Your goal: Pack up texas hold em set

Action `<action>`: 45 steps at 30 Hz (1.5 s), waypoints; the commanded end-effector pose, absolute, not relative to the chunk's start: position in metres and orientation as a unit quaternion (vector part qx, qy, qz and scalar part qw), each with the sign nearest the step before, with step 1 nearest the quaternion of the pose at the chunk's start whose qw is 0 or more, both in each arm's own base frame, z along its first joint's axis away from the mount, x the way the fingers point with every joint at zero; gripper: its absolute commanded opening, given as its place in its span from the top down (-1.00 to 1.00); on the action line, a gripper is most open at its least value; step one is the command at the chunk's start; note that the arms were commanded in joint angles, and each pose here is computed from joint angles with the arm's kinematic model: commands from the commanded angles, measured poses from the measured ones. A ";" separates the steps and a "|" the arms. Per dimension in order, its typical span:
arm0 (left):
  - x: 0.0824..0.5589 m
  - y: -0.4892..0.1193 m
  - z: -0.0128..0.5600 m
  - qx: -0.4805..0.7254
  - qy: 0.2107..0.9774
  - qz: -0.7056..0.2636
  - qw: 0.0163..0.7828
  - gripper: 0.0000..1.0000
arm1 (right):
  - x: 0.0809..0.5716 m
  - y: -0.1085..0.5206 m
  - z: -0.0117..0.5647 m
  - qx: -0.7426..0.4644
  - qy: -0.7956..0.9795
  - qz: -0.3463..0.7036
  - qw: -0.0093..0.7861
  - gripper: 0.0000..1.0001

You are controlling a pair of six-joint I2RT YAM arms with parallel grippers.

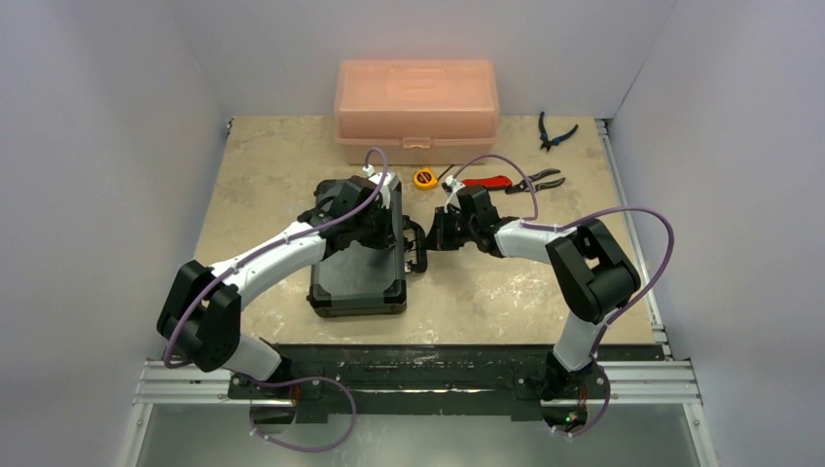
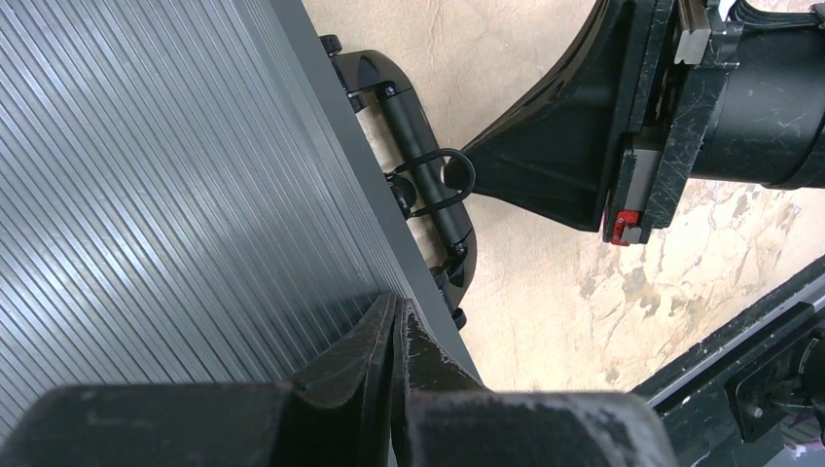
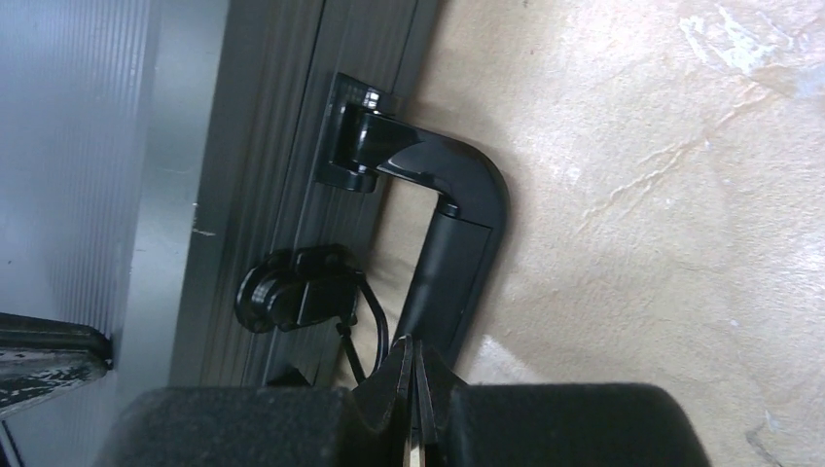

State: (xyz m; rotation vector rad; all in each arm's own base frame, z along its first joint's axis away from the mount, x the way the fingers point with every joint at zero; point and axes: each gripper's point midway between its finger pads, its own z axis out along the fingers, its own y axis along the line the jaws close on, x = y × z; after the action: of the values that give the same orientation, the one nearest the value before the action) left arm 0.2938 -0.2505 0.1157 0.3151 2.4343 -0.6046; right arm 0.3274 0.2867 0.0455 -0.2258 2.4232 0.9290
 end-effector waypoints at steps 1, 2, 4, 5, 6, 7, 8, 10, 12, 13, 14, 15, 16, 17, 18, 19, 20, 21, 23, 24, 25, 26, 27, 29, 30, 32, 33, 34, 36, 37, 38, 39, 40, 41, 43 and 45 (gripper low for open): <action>0.253 -0.243 0.075 0.130 0.946 -0.207 0.214 0.99 | 0.332 0.298 0.075 -0.102 0.871 0.381 0.293 0.90; 0.253 -0.243 0.075 0.129 0.946 -0.207 0.214 0.99 | 0.332 0.299 0.075 -0.102 0.871 0.382 0.291 0.90; 0.252 -0.243 0.074 0.129 0.946 -0.207 0.213 0.99 | 0.332 0.301 0.074 -0.102 0.871 0.386 0.287 0.90; 0.252 -0.244 0.073 0.130 0.946 -0.207 0.213 0.99 | 0.331 0.301 0.073 -0.102 0.871 0.387 0.284 0.91; 0.252 -0.244 0.073 0.129 0.946 -0.207 0.212 0.99 | 0.331 0.303 0.072 -0.103 0.871 0.389 0.281 0.91; 0.252 -0.245 0.072 0.129 0.946 -0.207 0.211 0.99 | 0.331 0.303 0.072 -0.102 0.871 0.390 0.280 0.91; 0.251 -0.245 0.071 0.130 0.947 -0.207 0.210 0.99 | 0.331 0.304 0.071 -0.102 0.872 0.390 0.278 0.91; 0.251 -0.246 0.070 0.130 0.947 -0.207 0.208 1.00 | 0.331 0.306 0.071 -0.102 0.871 0.393 0.278 0.92; 0.250 -0.247 0.068 0.131 0.947 -0.206 0.207 1.00 | 0.332 0.308 0.073 -0.103 0.869 0.397 0.278 0.92; 0.250 -0.247 0.067 0.130 0.948 -0.205 0.206 1.00 | 0.332 0.310 0.075 -0.104 0.868 0.398 0.278 0.92; 0.250 -0.246 0.066 0.130 0.948 -0.205 0.205 1.00 | 0.333 0.312 0.076 -0.105 0.867 0.400 0.278 0.92; 0.249 -0.246 0.065 0.130 0.948 -0.205 0.204 1.00 | 0.333 0.315 0.078 -0.108 0.865 0.402 0.279 0.92; 0.249 -0.247 0.064 0.130 0.949 -0.205 0.203 1.00 | 0.333 0.317 0.080 -0.109 0.864 0.404 0.279 0.91; 0.249 -0.247 0.063 0.129 0.949 -0.205 0.202 1.00 | 0.333 0.320 0.082 -0.112 0.863 0.407 0.279 0.92; 0.249 -0.248 0.062 0.130 0.949 -0.206 0.202 1.00 | 0.332 0.323 0.084 -0.115 0.861 0.409 0.279 0.92; 0.249 -0.248 0.062 0.130 0.949 -0.206 0.202 1.00 | 0.332 0.326 0.085 -0.117 0.860 0.410 0.279 0.91; 0.249 -0.248 0.062 0.129 0.949 -0.205 0.201 1.00 | 0.331 0.329 0.086 -0.119 0.860 0.411 0.279 0.91; 0.248 -0.249 0.061 0.130 0.949 -0.206 0.201 1.00 | 0.331 0.331 0.088 -0.121 0.859 0.412 0.279 0.92; 0.248 -0.249 0.061 0.130 0.949 -0.206 0.200 1.00 | 0.328 0.336 0.089 -0.126 0.857 0.415 0.277 0.92; 0.248 -0.249 0.061 0.130 0.949 -0.206 0.200 1.00 | 0.327 0.337 0.089 -0.127 0.857 0.415 0.277 0.92; 0.248 -0.249 0.061 0.131 0.949 -0.205 0.200 1.00 | 0.327 0.338 0.089 -0.128 0.857 0.415 0.277 0.92; 0.248 -0.249 0.061 0.131 0.949 -0.205 0.200 1.00 | 0.326 0.339 0.088 -0.129 0.857 0.415 0.276 0.92; 0.247 -0.249 0.060 0.131 0.949 -0.205 0.199 1.00 | 0.325 0.339 0.087 -0.130 0.858 0.415 0.275 0.92; 0.247 -0.249 0.060 0.131 0.949 -0.204 0.199 1.00 | 0.324 0.339 0.086 -0.130 0.858 0.415 0.273 0.92; 0.247 -0.249 0.059 0.132 0.950 -0.204 0.199 1.00 | 0.323 0.339 0.084 -0.130 0.859 0.415 0.272 0.92; 0.247 -0.249 0.059 0.132 0.949 -0.204 0.199 1.00 | 0.323 0.340 0.083 -0.130 0.859 0.415 0.269 0.93; 0.247 -0.249 0.059 0.131 0.950 -0.204 0.199 1.00 | 0.322 0.340 0.082 -0.130 0.860 0.415 0.269 0.93; 0.247 -0.249 0.059 0.131 0.950 -0.204 0.198 1.00 | 0.322 0.340 0.082 -0.130 0.860 0.415 0.268 0.93; 0.247 -0.249 0.059 0.130 0.950 -0.204 0.198 1.00 | 0.321 0.341 0.081 -0.130 0.860 0.415 0.266 0.94; 0.247 -0.249 0.059 0.131 0.950 -0.204 0.198 1.00 | 0.321 0.340 0.080 -0.130 0.861 0.414 0.266 0.94; 0.247 -0.249 0.059 0.132 0.949 -0.204 0.199 1.00 | 0.321 0.341 0.081 -0.131 0.860 0.414 0.267 0.94; 0.247 -0.249 0.059 0.131 0.950 -0.204 0.198 1.00 | 0.322 0.340 0.080 -0.130 0.861 0.413 0.267 0.94; 0.247 -0.249 0.059 0.131 0.950 -0.204 0.198 1.00 | 0.321 0.340 0.080 -0.129 0.862 0.411 0.266 0.94; 0.247 -0.250 0.059 0.132 0.949 -0.205 0.199 1.00 | 0.322 0.339 0.080 -0.130 0.863 0.410 0.267 0.95; 0.247 -0.250 0.059 0.132 0.949 -0.205 0.199 1.00 | 0.323 0.338 0.079 -0.129 0.865 0.403 0.270 0.95; 0.247 -0.250 0.060 0.133 0.949 -0.205 0.199 1.00 | 0.325 0.334 0.077 -0.128 0.870 0.391 0.272 0.95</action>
State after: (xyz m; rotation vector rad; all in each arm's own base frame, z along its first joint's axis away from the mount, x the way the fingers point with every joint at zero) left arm 0.2939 -0.2519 0.1145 0.3085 2.4277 -0.5884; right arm 0.3210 0.3227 0.0683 -0.3066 2.3737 1.0592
